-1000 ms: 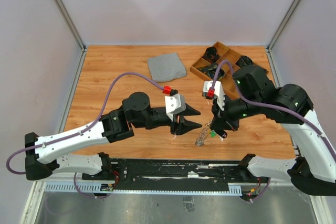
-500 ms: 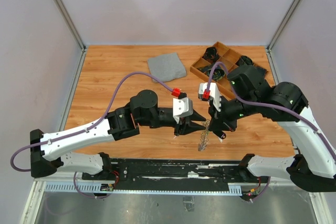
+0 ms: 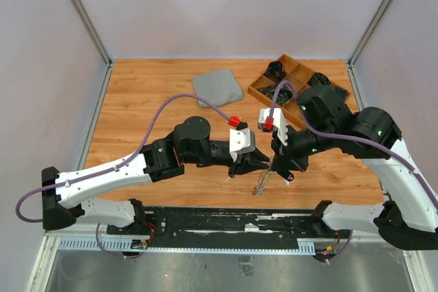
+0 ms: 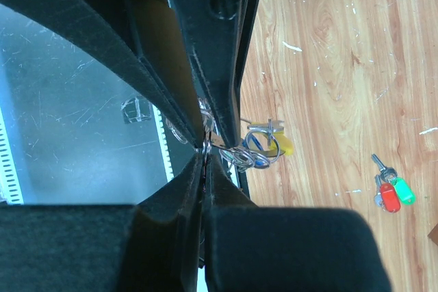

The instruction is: Put the keys on the keyring

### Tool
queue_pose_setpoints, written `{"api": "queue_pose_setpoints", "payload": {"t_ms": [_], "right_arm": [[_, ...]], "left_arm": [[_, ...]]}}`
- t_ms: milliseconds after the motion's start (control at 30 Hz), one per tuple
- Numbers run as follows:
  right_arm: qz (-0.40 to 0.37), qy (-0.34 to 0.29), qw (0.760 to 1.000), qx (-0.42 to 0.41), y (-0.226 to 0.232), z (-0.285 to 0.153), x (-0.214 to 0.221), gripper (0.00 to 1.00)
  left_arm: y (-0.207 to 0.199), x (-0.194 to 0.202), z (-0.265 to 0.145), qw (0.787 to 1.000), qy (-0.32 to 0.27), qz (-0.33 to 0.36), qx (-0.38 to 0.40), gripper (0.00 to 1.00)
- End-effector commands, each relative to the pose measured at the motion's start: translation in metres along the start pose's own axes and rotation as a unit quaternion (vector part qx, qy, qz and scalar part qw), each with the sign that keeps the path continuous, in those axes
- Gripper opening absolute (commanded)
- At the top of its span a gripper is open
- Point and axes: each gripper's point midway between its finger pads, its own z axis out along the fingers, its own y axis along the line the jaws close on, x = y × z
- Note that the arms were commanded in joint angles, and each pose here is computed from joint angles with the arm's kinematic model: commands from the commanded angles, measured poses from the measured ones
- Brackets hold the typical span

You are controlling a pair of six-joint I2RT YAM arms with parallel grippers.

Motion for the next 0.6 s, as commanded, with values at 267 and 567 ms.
{"api": "queue_pose_setpoints", "payload": {"t_ms": [267, 567], "right_arm": [[-0.022, -0.035, 0.999, 0.014, 0.002, -0.006, -0.012, 0.01], [-0.028, -0.091, 0.994, 0.052, -0.002, -0.018, -0.019, 0.26]], "left_arm": [[-0.007, -0.016, 0.001, 1.000, -0.014, 0.011, 0.014, 0.01], [0.001, -0.029, -0.014, 0.998, -0.054, 0.010, -0.030, 0.00]]}}
